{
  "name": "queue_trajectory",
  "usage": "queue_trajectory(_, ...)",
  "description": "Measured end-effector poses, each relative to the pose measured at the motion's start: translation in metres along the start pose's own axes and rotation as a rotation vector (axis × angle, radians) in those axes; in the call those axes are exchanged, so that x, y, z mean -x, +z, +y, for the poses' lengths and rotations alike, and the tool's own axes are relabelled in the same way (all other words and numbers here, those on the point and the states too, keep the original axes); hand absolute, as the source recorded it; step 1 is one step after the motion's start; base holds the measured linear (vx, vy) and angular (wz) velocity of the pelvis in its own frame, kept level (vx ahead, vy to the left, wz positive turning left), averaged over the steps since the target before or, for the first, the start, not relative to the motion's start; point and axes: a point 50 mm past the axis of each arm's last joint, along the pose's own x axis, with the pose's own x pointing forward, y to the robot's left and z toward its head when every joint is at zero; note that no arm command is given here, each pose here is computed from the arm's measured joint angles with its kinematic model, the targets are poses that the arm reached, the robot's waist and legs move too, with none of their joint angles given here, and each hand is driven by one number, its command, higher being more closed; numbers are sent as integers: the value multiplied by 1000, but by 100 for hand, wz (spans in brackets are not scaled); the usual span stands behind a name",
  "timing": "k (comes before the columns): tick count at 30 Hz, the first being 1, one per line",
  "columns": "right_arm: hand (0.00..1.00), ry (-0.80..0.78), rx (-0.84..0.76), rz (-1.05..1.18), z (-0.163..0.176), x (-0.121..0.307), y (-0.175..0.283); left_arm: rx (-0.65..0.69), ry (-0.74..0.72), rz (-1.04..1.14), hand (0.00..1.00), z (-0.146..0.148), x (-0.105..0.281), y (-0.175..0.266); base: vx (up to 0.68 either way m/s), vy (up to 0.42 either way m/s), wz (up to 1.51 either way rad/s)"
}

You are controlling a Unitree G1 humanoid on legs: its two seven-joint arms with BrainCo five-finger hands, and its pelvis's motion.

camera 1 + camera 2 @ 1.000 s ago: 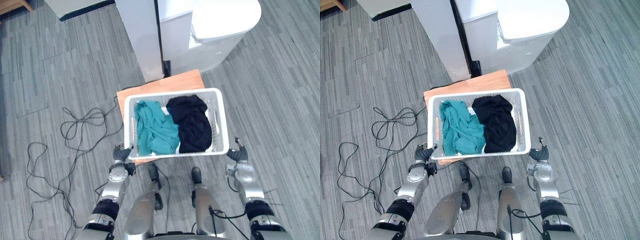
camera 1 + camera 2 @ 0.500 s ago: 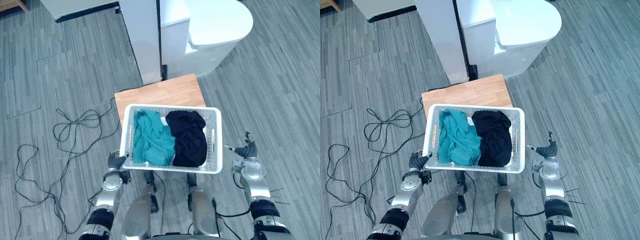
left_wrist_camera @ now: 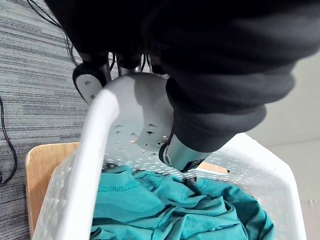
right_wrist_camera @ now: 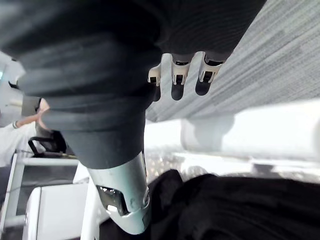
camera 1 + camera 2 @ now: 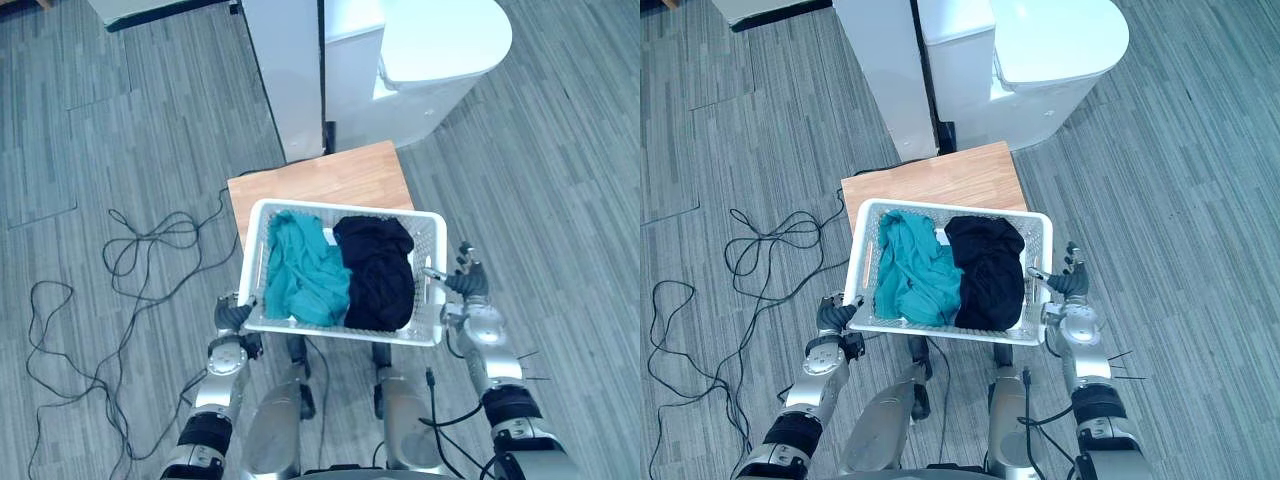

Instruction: Pick up the laundry basket with both hands and put the clothes into the washing machine.

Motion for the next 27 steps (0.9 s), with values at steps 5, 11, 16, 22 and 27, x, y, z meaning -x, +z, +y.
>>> queue_trajectory(5,100,11,94,50,6,-3,-8,2,19,-32,100,0,-5,10,22,-3,0)
queue_trajectory(11,100,4,115,46,8,-9,-2,14,31,-64,100,-2,-8,19,5,-5,3)
queue_trajectory(16,100,-19,96,30,7,-10,4,26,29,-94,100,-2,-7,26,12,-6,-2)
queue_trajectory(22,100,-47,20,7,4,1,3,57,21,-136,100,-2,-2,34,45,-9,-4)
queue_trajectory(27,100,-81,-55,2,-2,29,-11,80,16,-122,100,5,20,20,92,-16,-11)
